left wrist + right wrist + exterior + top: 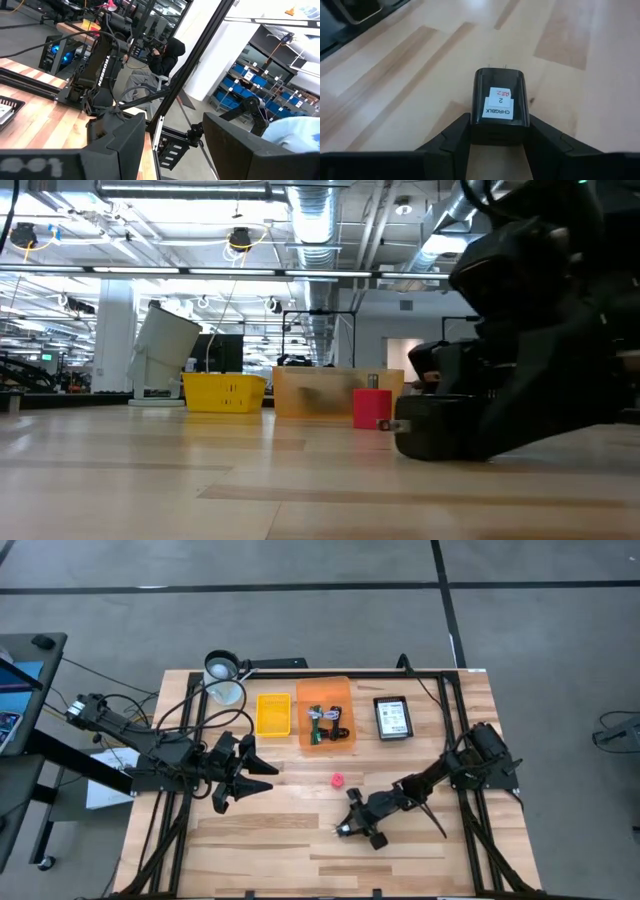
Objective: Pick and place items into bin
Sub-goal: Put the black charger adapter into the yellow bin
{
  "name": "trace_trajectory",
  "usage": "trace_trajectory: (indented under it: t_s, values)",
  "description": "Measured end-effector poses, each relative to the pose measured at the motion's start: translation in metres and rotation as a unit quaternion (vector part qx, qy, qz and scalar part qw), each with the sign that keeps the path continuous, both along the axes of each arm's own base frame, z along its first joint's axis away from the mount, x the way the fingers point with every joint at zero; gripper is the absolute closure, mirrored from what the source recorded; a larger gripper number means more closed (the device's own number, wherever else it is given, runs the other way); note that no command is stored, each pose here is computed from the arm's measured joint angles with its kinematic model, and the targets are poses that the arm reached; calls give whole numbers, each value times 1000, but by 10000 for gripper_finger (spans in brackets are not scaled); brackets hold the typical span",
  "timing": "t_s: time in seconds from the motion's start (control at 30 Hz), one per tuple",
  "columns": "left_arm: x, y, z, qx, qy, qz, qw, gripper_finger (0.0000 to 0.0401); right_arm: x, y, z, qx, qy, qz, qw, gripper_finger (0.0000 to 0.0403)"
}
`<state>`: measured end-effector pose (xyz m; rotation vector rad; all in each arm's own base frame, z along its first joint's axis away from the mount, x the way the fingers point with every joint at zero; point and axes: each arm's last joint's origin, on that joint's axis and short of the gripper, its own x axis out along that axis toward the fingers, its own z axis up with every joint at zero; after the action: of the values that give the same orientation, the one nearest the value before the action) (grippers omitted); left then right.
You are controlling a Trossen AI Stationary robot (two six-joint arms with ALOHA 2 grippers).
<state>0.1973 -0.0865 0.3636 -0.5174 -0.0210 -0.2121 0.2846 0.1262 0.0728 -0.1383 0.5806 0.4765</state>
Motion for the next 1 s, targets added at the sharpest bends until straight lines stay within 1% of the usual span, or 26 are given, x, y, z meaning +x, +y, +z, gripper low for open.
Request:
trace_trajectory:
  t_s: [0.13,0.27,0.33,0.57,0.67,0.87,1.0]
  values:
    - [0,0,0,-3,1,0,1000,212,11,-2,5,21,8,-27,999,254]
    - [0,0,-1,-36,11,-3,999,212,30,0,17,53,7,-54,997,261]
    - [0,0,-1,-43,12,-3,999,212,40,1,24,60,12,-60,996,261]
    - [0,0,-1,-34,10,-2,999,212,69,10,51,57,20,-62,996,261]
    - [0,0,-1,-34,10,-2,999,212,79,14,63,46,19,-67,997,261]
    - [0,0,-1,-34,12,-2,999,212,93,13,81,24,53,-73,996,261]
    - [0,0,-6,-23,36,-1,999,212,101,11,93,14,67,-77,995,261]
